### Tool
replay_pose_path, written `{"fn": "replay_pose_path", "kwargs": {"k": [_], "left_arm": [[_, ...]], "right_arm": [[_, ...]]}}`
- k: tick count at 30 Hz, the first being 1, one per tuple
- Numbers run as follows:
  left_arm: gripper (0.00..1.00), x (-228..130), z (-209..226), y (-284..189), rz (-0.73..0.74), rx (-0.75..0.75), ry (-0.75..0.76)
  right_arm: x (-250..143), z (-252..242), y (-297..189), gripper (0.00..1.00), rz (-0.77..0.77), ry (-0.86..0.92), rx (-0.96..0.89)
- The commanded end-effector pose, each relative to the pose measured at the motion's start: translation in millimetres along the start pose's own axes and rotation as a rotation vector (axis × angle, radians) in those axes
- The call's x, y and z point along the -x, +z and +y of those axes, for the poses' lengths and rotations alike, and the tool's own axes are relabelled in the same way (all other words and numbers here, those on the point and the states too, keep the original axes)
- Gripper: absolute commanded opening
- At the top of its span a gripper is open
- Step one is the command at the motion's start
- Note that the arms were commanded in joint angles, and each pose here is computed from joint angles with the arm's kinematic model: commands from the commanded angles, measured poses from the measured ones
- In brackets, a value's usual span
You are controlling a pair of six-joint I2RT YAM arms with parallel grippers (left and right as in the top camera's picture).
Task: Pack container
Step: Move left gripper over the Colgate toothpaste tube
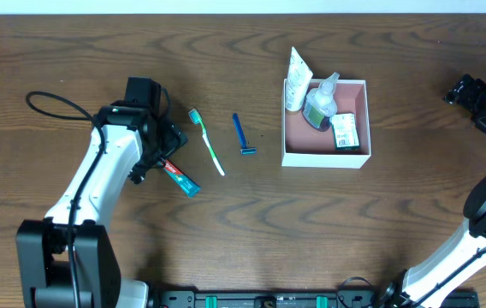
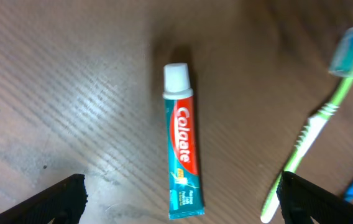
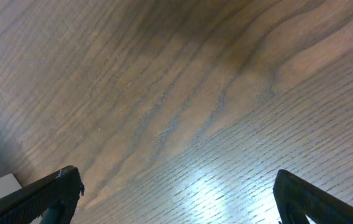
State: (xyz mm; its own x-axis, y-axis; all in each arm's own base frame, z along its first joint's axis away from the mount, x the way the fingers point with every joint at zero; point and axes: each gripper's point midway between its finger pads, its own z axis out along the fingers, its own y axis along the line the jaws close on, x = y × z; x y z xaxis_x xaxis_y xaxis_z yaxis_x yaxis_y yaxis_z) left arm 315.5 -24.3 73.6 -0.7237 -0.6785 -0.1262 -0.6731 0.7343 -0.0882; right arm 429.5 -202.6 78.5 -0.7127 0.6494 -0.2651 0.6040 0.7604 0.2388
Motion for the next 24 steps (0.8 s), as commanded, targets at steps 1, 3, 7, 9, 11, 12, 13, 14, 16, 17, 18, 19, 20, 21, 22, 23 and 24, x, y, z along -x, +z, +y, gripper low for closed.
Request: {"fn": "replay_pose_path", "kwargs": {"k": [1,3,7,9,11,12,13,14,16,17,18,19,20,21,22,23,24], "left_arm": [[0.98,-6.7,7.7,10.1,0.040,0.054,-0.053],[0.98,-11.2,12.6,14.1,0.063,0.083,-0.075],[0.98,-13.7,15.1,21.5,0.083,0.107,-0.075],[0.98,-14.2,15.3,24.9,0.088,0.114,-0.075],[0.98,-14.7,15.8,27.9,0.094,0.121,-0.074],[0.98,-14.7,15.7,29.1,0.095,0.122,-0.074],[0.98,-14.4,15.3,30.4,0.095,0.122,-0.074],[0.98,-14.2,15.0,31.6,0.095,0.123,-0.074],[0.98,-13.9,14.7,33.1,0.096,0.123,-0.074],[0.98,-13.8,14.4,33.8,0.096,0.123,-0.074],[0.98,-13.6,14.3,34.7,0.096,0.125,-0.074],[0.98,-13.3,13.9,36.0,0.096,0.124,-0.073],[0.98,-13.3,13.8,37.8,0.096,0.125,-0.073],[0.98,-13.7,14.2,39.6,0.097,0.126,-0.073],[0.98,-14.5,14.9,42.4,0.099,0.128,-0.073],[0.98,-15.5,16.0,44.5,0.102,0.132,-0.073],[0.98,-17.0,17.5,46.7,0.108,0.139,-0.072]], "right_arm": [[2.5,0.7,-9.4,0.99,-0.020,0.010,0.002],[2.5,0.7,-9.4,0.99,-0.020,0.010,0.002],[2.5,0.7,-9.4,0.99,-0.020,0.010,0.002],[2.5,0.7,-9.4,0.99,-0.020,0.010,0.002],[2.5,0.7,-9.4,0.99,-0.020,0.010,0.002],[2.5,0.7,-9.4,0.99,-0.020,0.010,0.002],[2.5,0.7,-9.4,0.99,-0.020,0.010,0.002],[2.5,0.7,-9.4,0.99,-0.020,0.010,0.002],[2.5,0.7,-9.4,0.99,-0.020,0.010,0.002],[2.5,0.7,-9.4,0.99,-0.020,0.010,0.002],[2.5,0.7,-9.4,0.99,-0.020,0.010,0.002],[2.5,0.7,-9.4,0.99,-0.020,0.010,0.002],[2.5,0.7,-9.4,0.99,-0.020,0.010,0.002],[2.5,0.7,-9.4,0.99,-0.020,0.010,0.002],[2.5,0.7,-9.4,0.99,-0.020,0.010,0.002],[2.5,0.7,-9.4,0.99,-0.020,0.010,0.002],[2.5,0.7,-9.4,0.99,-0.020,0.010,0.002]]}}
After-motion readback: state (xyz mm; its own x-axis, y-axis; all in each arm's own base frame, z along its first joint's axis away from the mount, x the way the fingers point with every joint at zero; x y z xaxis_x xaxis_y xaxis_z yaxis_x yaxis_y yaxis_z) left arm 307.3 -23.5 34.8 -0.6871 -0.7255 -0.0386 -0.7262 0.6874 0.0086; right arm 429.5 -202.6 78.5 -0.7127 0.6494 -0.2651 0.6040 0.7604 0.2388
